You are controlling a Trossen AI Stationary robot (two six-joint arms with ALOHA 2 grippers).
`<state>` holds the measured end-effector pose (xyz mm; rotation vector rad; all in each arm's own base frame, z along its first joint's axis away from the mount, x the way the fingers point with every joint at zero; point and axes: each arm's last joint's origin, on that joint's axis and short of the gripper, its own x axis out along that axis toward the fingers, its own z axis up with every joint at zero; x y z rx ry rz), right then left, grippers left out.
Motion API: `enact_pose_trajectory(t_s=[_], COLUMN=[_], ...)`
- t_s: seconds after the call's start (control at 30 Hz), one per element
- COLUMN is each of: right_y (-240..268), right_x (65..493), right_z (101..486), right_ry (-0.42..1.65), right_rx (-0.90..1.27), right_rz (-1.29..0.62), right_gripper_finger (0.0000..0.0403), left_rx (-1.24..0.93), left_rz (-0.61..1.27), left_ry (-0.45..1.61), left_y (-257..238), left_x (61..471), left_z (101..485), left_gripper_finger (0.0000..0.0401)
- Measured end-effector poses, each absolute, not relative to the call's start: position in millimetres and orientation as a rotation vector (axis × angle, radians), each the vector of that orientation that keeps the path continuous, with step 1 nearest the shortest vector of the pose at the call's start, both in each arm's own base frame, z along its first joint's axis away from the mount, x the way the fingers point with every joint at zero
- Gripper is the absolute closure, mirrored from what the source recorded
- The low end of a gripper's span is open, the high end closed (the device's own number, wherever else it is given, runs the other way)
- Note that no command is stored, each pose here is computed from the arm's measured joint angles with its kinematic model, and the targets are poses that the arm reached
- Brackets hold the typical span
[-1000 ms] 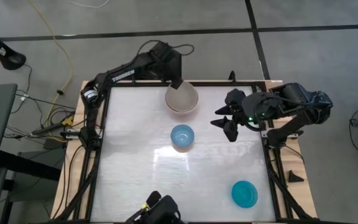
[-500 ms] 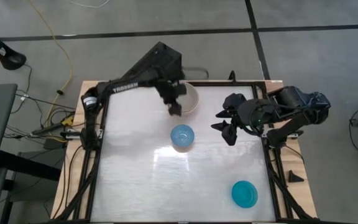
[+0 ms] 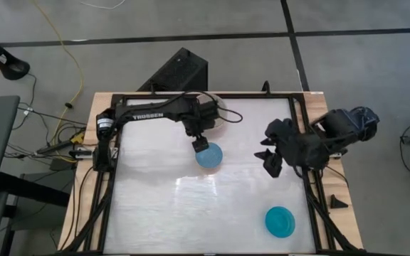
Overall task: Nest bowls inside each other
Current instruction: Stack the printed blue bowl on top of the gray bowl
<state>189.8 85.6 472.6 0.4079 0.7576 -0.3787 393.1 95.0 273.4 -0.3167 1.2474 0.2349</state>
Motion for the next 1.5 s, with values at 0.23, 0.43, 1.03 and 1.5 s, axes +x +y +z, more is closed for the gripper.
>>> enact_pose_trajectory(t_s=[0.23,0.43,1.03,1.5], right_y=[101.3,110.9,124.9,206.7], right_x=[179.5,172.2,168.7,160.0], right_z=[472.8,472.9,462.3,350.9], right_ry=[0.714,0.699,0.728,0.908], right_rx=[0.419,0.440,0.431,0.654], right_rz=[-0.388,-0.377,-0.357,-0.317], right_gripper_finger=[0.0143,0.0143,0.0143,0.0143], left_rx=[-0.530,-0.639,-0.828,-0.666], left_rz=[0.185,0.218,0.192,0.215], left_ry=[1.251,1.106,0.935,0.546], left_y=[96.8,88.7,73.1,92.4], left_x=[382.8,373.5,361.1,327.2], left_z=[217.2,202.5,159.7,265.6], left_gripper_finger=[0.0121,0.0121,0.0369,0.0398])
